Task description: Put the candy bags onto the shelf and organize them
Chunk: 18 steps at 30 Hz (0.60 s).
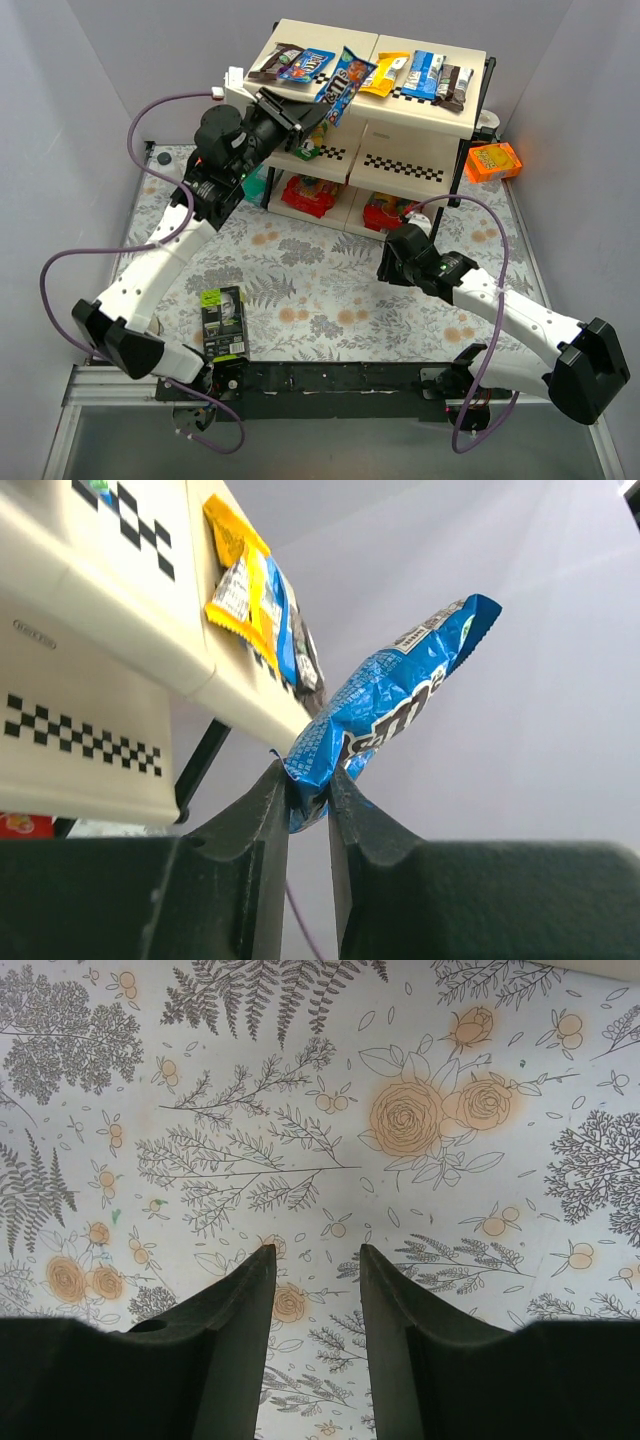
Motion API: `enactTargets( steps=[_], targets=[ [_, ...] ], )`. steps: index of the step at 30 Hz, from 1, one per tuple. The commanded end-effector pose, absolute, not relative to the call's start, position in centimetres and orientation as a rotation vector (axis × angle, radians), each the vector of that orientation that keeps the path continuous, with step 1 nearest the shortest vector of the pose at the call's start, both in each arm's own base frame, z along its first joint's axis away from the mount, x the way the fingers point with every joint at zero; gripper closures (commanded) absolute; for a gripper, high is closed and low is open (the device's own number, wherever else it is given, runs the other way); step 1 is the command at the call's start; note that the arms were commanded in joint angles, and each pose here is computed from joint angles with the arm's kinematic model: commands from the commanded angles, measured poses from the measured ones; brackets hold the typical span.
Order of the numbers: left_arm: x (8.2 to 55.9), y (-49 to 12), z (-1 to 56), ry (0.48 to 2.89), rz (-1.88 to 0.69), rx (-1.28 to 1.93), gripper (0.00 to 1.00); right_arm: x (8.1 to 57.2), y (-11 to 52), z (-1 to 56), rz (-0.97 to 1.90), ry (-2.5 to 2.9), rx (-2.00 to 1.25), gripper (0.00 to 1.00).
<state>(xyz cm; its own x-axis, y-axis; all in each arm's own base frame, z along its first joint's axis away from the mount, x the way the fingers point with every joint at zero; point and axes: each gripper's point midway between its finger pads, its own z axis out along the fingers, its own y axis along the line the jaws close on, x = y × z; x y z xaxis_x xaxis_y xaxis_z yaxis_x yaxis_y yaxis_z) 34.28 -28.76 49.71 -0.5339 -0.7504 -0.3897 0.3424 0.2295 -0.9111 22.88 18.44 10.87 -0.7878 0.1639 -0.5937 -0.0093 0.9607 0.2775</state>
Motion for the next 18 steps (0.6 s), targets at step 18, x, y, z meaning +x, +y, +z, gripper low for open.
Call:
enactTargets(
  steps=[18],
  targets=[
    [43.2, -29.8, 54.1, 1.372, -1.636, -0.845, 1.0, 22.4, 16.1, 11.2, 0.314, 2.395, 0.14, 0.53]
  ],
)
